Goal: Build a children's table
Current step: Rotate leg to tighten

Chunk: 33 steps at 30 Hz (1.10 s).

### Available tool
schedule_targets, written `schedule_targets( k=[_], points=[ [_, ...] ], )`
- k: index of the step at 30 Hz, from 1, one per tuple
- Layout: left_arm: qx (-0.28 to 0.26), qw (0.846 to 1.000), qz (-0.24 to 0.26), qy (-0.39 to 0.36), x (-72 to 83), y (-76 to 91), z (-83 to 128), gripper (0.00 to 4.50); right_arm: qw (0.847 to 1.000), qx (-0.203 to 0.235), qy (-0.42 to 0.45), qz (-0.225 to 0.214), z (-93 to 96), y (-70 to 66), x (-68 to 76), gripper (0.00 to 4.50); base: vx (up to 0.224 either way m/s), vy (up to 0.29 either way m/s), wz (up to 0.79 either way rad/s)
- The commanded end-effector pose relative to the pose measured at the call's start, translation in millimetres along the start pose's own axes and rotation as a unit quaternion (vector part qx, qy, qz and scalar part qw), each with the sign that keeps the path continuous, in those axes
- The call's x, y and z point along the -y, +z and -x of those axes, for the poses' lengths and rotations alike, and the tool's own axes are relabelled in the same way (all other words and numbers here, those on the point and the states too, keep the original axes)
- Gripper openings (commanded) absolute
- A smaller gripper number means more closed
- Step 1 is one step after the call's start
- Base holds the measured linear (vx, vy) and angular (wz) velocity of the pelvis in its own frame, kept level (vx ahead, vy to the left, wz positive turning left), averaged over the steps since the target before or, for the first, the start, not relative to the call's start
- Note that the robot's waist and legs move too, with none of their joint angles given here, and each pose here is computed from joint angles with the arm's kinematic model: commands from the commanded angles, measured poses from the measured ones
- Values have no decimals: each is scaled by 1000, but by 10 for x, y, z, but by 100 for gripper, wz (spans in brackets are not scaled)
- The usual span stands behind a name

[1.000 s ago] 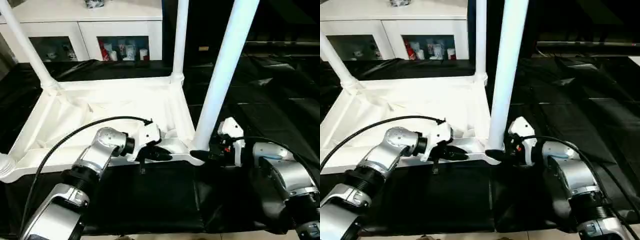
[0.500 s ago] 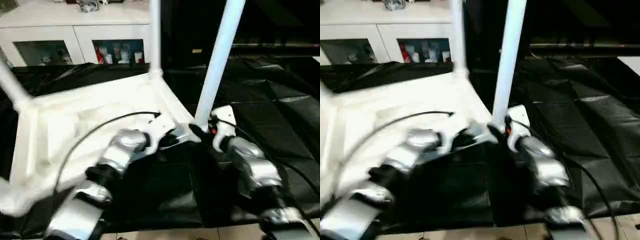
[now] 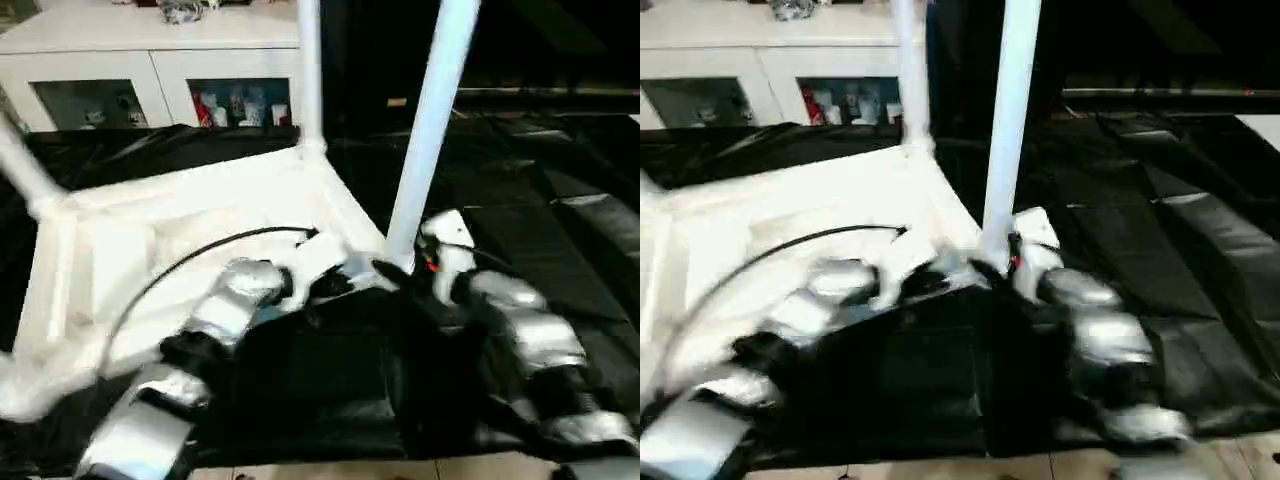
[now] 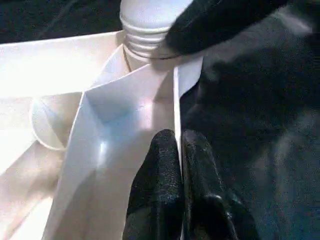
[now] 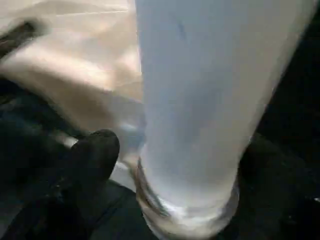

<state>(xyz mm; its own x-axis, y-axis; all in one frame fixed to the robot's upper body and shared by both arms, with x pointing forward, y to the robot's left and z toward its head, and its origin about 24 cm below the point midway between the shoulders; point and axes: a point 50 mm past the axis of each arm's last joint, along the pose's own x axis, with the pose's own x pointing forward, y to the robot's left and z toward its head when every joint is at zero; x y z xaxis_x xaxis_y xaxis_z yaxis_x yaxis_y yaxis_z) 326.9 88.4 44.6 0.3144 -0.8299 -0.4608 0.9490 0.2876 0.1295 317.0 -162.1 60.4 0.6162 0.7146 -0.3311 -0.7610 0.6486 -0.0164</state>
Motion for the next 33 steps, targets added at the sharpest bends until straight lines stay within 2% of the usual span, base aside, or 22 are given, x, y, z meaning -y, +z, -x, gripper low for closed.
schedule_targets(
  k=[1, 2, 3, 5, 9, 11, 13, 15, 17, 22, 23, 29, 33],
  points=[
    [23, 997, -11, -66, 112, 13, 13, 0, 996, -12, 77, 32, 62, 31, -109, 398, 0, 0, 0],
    [23, 997, -11, -66, 112, 13, 13, 0, 996, -12, 77, 32, 62, 31, -109, 398, 0, 0, 0],
    [38, 995, -2, -91, 127, 38, 67, 0, 992, -40, 105, 49, 168, -24, -111, 398, 0, 0, 0],
    [45, 994, 3, -102, 132, 58, 92, 0, 990, -54, 117, 56, 215, -52, -110, 398, 0, 0, 0],
    [54, 992, 1, -115, 134, 94, 115, 0, 988, -70, 123, 62, 239, -85, -109, 398, 0, 0, 0],
    [55, 992, 1, -112, 122, 93, 105, 0, 989, -67, 117, 62, 212, -80, -106, 398, 0, 0, 0],
    [55, 993, 2, -106, 113, 92, 96, 0, 991, -54, 111, 56, 180, -52, -108, 364, 0, 0, 0],
    [56, 992, 5, -110, 123, 92, 93, 0, 992, -42, 109, 53, 159, -20, -112, 361, 0, 0, 0],
    [56, 992, 8, -112, 131, 94, 92, 0, 992, -37, 110, 46, 150, -8, -117, 332, 0, 0, 0],
    [54, 992, 10, -112, 133, 82, 91, 0, 991, -47, 116, 47, 150, -52, -131, 302, 0, 0, 0],
    [54, 992, 11, -112, 134, 80, 92, 0, 991, -47, 115, 47, 150, -56, -131, 282, 0, 0, 0],
    [51, 992, 14, -112, 147, 50, 100, 0, 992, -51, 106, 42, 129, -98, -139, 271, 0, 0, 0],
    [37, 995, 18, -91, 140, 10, 73, 0, 997, -45, 65, 15, 87, -154, -111, 271, 0, 0, 0]
  ],
)
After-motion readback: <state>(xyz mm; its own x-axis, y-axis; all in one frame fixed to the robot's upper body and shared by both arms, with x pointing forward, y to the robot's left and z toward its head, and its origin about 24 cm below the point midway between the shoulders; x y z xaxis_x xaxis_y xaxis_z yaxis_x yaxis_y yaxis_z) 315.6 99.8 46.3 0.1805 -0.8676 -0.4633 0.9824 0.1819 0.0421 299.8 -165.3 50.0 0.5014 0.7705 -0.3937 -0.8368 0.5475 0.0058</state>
